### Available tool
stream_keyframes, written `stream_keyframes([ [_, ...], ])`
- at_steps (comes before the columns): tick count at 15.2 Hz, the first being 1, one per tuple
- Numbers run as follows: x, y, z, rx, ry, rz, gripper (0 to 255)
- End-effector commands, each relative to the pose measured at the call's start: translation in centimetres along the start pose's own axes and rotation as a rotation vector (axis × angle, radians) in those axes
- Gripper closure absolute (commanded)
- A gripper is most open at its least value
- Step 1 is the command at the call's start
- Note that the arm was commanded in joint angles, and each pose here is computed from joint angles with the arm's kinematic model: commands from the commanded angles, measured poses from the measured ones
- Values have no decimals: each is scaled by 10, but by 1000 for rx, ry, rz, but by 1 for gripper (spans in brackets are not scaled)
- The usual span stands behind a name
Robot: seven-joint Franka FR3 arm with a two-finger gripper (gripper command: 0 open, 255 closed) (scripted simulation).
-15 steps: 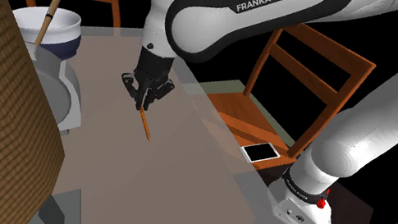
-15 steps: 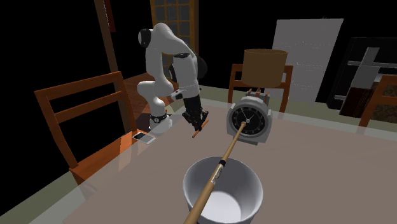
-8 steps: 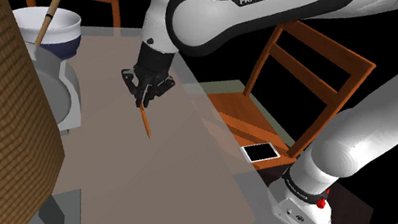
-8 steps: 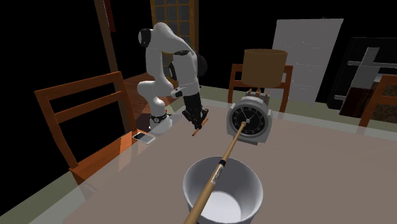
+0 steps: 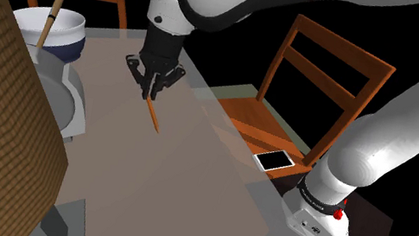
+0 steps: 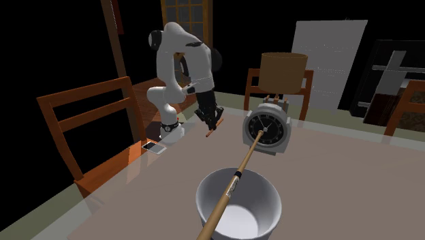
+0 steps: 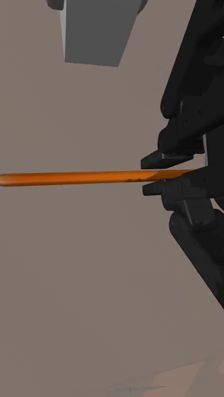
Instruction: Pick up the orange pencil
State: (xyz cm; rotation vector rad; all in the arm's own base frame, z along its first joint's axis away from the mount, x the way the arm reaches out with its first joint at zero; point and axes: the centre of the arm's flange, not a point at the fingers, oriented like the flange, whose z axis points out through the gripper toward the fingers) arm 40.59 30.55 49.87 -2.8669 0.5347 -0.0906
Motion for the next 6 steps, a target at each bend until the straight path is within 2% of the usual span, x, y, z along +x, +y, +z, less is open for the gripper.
stream_keyframes([
  [1,0,-2,-9,0,0,0,255],
  [6,0,-6,-26,0,0,0,255],
])
